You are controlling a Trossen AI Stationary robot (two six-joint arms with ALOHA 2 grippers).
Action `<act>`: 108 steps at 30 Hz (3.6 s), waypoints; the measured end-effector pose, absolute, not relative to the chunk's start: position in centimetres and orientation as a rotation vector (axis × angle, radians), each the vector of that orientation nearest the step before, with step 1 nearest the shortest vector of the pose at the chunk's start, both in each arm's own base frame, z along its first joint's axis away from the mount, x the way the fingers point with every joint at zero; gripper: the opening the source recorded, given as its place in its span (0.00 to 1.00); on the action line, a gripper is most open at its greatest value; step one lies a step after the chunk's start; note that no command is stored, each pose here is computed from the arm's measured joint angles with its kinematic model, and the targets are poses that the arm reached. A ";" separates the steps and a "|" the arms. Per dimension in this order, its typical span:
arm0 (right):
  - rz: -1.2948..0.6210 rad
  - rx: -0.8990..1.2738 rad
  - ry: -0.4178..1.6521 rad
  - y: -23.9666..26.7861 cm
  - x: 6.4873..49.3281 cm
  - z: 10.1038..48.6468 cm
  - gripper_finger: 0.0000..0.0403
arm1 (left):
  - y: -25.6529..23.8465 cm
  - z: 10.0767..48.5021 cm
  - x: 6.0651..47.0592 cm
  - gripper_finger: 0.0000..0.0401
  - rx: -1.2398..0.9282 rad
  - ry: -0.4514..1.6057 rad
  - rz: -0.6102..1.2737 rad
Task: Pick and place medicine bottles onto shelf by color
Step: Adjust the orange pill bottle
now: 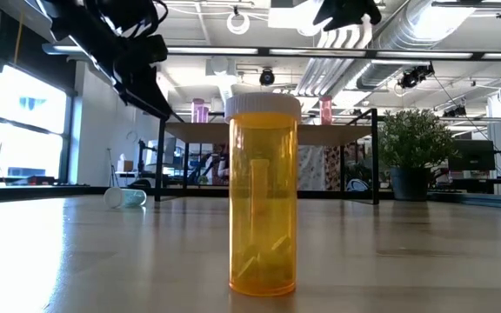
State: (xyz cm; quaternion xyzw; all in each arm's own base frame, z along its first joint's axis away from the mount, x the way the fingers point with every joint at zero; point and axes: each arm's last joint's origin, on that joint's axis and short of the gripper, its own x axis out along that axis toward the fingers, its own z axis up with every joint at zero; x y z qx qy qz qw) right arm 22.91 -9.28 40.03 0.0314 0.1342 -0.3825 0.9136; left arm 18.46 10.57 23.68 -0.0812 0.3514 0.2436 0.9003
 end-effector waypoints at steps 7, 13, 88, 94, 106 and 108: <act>-0.585 0.281 0.456 -8.4 22.6 38.0 0.45 | 9.5 24.9 18.6 0.56 -0.152 0.638 0.501; -0.483 0.317 0.584 -7.2 22.5 37.0 0.45 | 9.4 26.0 18.6 0.56 -0.124 0.539 0.521; -0.779 0.508 0.786 -10.9 26.3 31.2 0.45 | 9.5 26.4 18.8 0.56 -0.132 0.489 0.545; -0.864 0.623 0.691 -12.1 25.3 31.9 0.45 | 9.5 26.4 18.8 0.56 -0.132 0.489 0.545; -0.917 0.623 0.543 -14.1 23.5 38.0 0.45 | 9.5 26.4 18.8 0.56 -0.133 0.489 0.543; -0.933 0.632 0.548 -14.1 23.1 38.7 0.45 | 9.5 26.4 18.8 0.56 -0.133 0.489 0.543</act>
